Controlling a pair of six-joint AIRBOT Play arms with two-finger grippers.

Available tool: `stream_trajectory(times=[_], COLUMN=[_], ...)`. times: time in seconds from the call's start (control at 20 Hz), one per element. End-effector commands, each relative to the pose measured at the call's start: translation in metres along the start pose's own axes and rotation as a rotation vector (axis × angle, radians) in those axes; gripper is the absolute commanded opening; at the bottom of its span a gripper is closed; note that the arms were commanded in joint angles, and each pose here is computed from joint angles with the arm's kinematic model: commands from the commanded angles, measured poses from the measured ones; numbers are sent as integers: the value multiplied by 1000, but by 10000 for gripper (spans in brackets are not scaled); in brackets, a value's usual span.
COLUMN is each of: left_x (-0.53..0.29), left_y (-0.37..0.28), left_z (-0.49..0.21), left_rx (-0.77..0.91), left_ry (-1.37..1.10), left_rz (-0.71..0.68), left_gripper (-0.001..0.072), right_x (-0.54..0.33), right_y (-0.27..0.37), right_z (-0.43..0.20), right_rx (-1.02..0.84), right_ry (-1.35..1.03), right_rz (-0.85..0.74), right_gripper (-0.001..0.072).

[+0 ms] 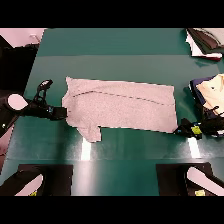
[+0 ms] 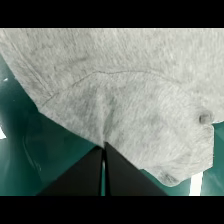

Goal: Fold the shirts.

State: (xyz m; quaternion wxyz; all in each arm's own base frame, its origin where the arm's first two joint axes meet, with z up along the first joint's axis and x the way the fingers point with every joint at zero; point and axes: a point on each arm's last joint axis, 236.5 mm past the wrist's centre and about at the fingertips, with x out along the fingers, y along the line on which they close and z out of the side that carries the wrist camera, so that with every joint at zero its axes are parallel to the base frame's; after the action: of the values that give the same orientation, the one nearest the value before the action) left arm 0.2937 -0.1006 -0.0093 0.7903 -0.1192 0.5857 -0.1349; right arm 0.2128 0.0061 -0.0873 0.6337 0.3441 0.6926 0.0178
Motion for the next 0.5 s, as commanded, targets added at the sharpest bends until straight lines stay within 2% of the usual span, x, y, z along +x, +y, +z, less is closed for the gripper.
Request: stream_trajectory(times=[0.0, 0.2, 0.45], left_x=[0, -3, -41], left_y=[0, 5, -8], left_z=[-2, -21, -56], left_rx=[2, 41, 87], left_ry=[7, 92, 172], left_rz=[0, 22, 7], left_gripper=[19, 17, 17], right_x=[2, -10, -89], right_y=[2, 2, -15], right_z=[-1, -4, -18], right_rx=[-5, -39, -152], right_ry=[4, 24, -45], right_rz=[4, -21, -266], right_gripper=[14, 13, 12])
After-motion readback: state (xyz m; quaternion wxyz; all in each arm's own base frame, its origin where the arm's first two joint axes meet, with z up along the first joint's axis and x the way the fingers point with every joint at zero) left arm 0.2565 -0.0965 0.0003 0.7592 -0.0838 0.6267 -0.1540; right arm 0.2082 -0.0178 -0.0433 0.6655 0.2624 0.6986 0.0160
